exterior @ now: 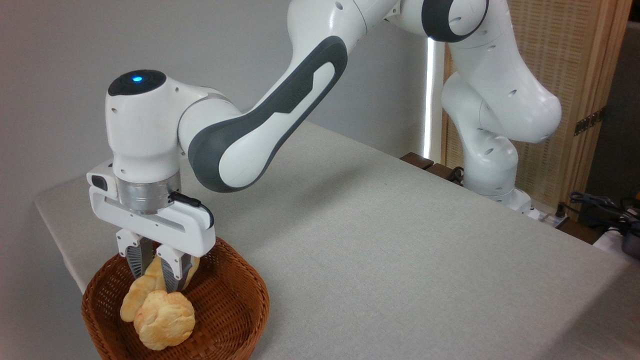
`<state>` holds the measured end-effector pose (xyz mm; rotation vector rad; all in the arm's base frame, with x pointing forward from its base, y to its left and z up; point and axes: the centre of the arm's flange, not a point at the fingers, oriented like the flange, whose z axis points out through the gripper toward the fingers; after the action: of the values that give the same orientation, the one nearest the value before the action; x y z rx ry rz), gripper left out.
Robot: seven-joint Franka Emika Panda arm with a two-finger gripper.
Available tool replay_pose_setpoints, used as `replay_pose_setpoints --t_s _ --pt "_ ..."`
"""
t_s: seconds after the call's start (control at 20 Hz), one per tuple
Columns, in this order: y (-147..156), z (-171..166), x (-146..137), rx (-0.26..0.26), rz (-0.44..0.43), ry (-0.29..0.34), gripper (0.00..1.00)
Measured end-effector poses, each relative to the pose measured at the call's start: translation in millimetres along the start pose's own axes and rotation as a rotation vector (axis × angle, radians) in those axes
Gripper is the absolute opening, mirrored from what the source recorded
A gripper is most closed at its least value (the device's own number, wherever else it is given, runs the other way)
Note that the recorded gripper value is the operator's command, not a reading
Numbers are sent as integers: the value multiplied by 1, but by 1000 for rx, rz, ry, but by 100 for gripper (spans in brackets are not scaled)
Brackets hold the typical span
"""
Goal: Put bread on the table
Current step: 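Close the gripper on the elongated golden bread roll, then lift the bread roll out of the basket and carry it over the table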
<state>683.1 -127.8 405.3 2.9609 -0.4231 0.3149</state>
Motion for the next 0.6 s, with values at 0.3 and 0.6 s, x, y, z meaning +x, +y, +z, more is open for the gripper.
replay_pose_setpoints --t_s 0.3,0.6 --pt "-18 -58 11 -26 45 -87 32" --pt "-22 -128 -7 -61 241 -185 40"
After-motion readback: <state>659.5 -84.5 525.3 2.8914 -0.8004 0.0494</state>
